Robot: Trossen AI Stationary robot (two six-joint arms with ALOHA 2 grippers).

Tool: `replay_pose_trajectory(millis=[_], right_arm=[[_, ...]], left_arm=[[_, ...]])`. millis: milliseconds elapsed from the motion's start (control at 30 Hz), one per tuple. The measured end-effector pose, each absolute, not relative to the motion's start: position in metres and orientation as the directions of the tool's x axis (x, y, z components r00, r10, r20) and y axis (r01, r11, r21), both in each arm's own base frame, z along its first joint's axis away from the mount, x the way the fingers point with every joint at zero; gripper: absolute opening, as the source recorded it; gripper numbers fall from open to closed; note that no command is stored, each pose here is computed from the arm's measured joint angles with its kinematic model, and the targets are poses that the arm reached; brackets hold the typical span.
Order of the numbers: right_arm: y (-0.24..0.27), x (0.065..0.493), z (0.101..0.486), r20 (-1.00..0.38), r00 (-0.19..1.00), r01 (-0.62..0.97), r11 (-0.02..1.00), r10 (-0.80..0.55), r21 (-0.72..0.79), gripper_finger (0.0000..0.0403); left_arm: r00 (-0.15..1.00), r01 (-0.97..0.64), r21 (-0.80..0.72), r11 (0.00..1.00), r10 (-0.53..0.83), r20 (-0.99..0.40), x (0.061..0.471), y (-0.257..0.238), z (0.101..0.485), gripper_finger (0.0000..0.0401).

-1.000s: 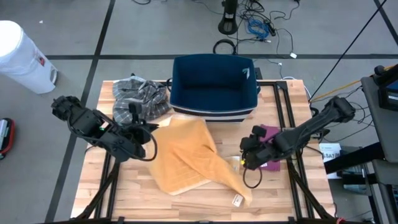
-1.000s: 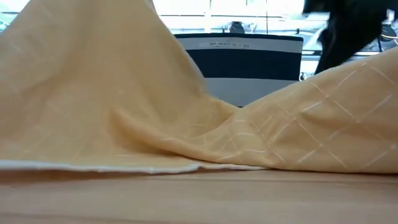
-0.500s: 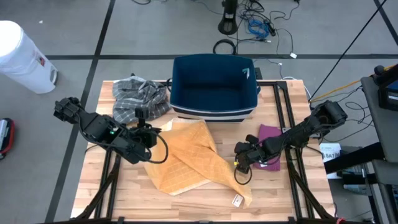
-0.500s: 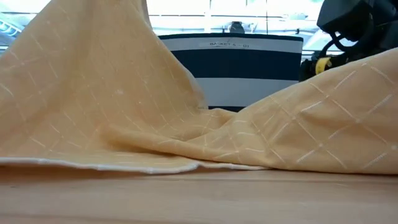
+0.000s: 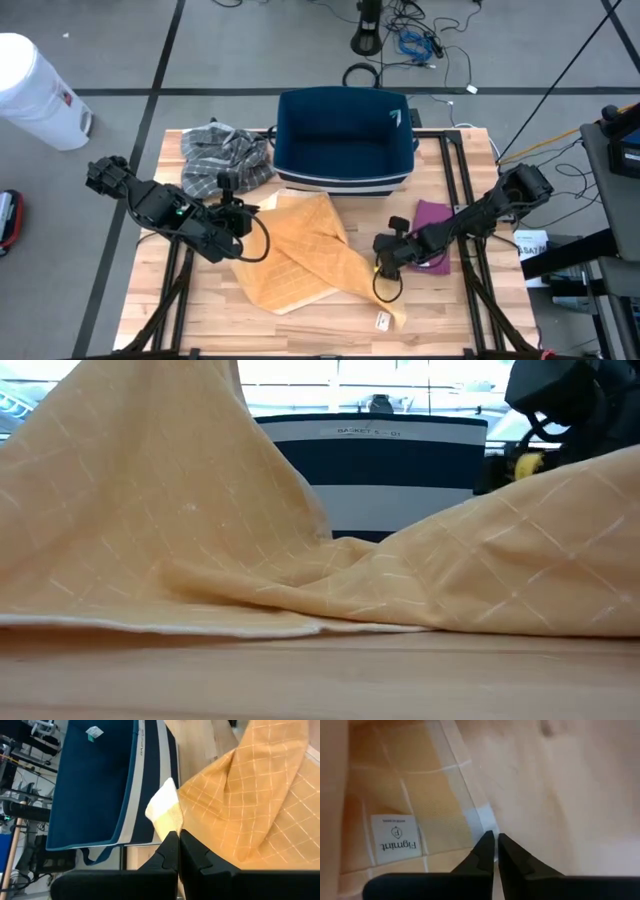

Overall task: Fold towel
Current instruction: Fold the yellow towel

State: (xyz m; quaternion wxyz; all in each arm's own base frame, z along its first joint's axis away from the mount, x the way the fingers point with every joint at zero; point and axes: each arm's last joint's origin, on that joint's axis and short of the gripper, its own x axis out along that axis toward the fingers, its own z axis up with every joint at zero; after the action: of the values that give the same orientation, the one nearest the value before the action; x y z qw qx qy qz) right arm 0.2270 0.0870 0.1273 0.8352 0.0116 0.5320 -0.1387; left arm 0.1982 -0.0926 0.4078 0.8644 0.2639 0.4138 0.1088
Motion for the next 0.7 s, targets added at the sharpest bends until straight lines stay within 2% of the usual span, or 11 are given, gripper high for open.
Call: replay_pose_trajectory(millis=[67, 300, 467, 700], right_arm=[[0.086, 0.225, 0.138, -0.889, 0.338, 0.246, 0.941, -0.310, -0.234, 0.0001], [0.086, 0.221, 0.221, -0.762, 0.344, 0.344, 0.829, -0.549, -0.441, 0.0000], [0.089, 0.210, 0.278, -0.691, 0.410, 0.386, 0.800, -0.595, -0.460, 0.0000], [0.100, 0.190, 0.344, -0.628, 0.555, 0.357, 0.838, -0.546, -0.413, 0.0000]], left_arm=[[0.634, 0.028, 0.550, 0.835, 0.410, -0.655, 0.198, -0.092, 0.408, 0.0000], [0.635, 0.020, 0.559, 0.829, 0.421, -0.648, 0.198, -0.092, 0.408, 0.0000], [0.631, -0.005, 0.592, 0.806, 0.462, -0.623, 0.197, -0.091, 0.408, 0.0000], [0.649, -0.030, 0.643, 0.766, 0.504, -0.570, 0.191, -0.093, 0.411, 0.0000]])
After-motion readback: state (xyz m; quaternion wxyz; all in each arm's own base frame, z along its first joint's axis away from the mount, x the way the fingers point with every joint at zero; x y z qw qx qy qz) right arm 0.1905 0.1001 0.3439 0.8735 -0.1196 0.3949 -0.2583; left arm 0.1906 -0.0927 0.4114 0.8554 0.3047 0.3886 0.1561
